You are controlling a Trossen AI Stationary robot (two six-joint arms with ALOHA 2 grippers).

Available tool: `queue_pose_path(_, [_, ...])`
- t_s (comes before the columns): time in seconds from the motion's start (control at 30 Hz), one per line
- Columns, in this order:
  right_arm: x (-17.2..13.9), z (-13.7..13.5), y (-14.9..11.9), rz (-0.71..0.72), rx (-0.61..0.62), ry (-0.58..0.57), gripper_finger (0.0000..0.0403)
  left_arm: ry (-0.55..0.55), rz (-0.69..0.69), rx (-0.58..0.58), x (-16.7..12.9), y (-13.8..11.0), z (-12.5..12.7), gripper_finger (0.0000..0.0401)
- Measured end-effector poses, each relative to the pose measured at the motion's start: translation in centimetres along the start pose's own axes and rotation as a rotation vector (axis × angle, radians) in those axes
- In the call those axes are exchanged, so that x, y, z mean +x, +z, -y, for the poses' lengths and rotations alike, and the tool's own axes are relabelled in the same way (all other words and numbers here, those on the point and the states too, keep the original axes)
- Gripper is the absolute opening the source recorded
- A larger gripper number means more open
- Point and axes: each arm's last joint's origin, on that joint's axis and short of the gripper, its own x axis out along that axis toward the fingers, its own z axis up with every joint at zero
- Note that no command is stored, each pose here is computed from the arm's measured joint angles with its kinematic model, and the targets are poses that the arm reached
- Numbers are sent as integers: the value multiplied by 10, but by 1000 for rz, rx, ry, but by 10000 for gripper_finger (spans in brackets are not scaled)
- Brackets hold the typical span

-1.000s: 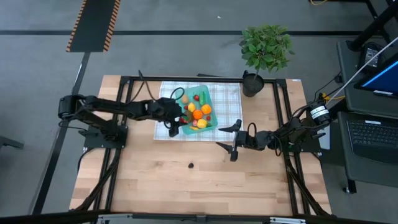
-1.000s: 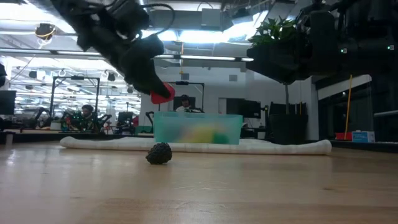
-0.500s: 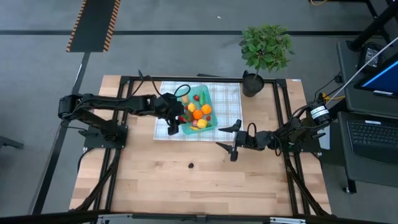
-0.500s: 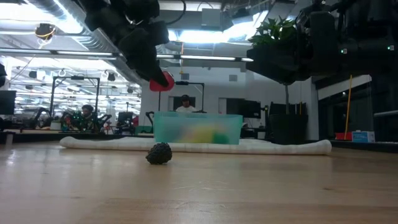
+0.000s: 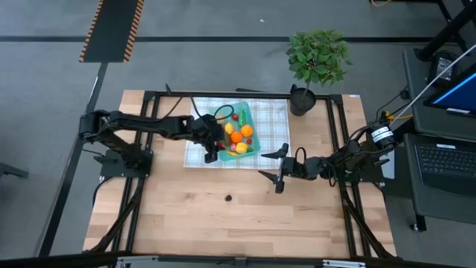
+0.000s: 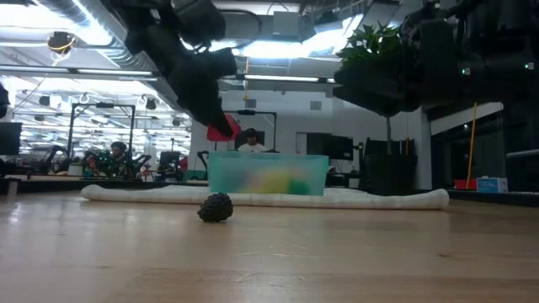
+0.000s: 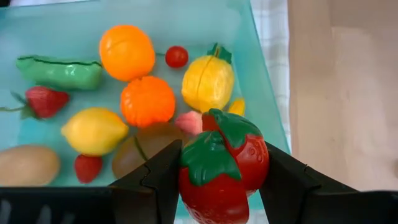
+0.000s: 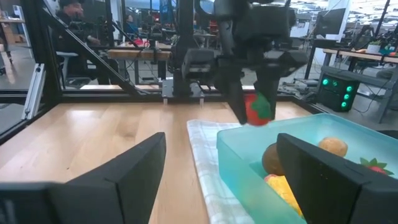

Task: Pick and placing Produce into tupperware
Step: Put the red strawberry into the blue bin

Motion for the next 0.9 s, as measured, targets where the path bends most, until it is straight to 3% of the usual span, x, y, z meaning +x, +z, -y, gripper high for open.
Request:
queue_pose_path(0.37, [0,0,-1,-7,-3,0,307,-63,-30,-2,31,-6,1,167])
queue_pose_path(0.9, [0,0,-4,-39,5,1,307,-82,-33,-9,32,-6,1,167])
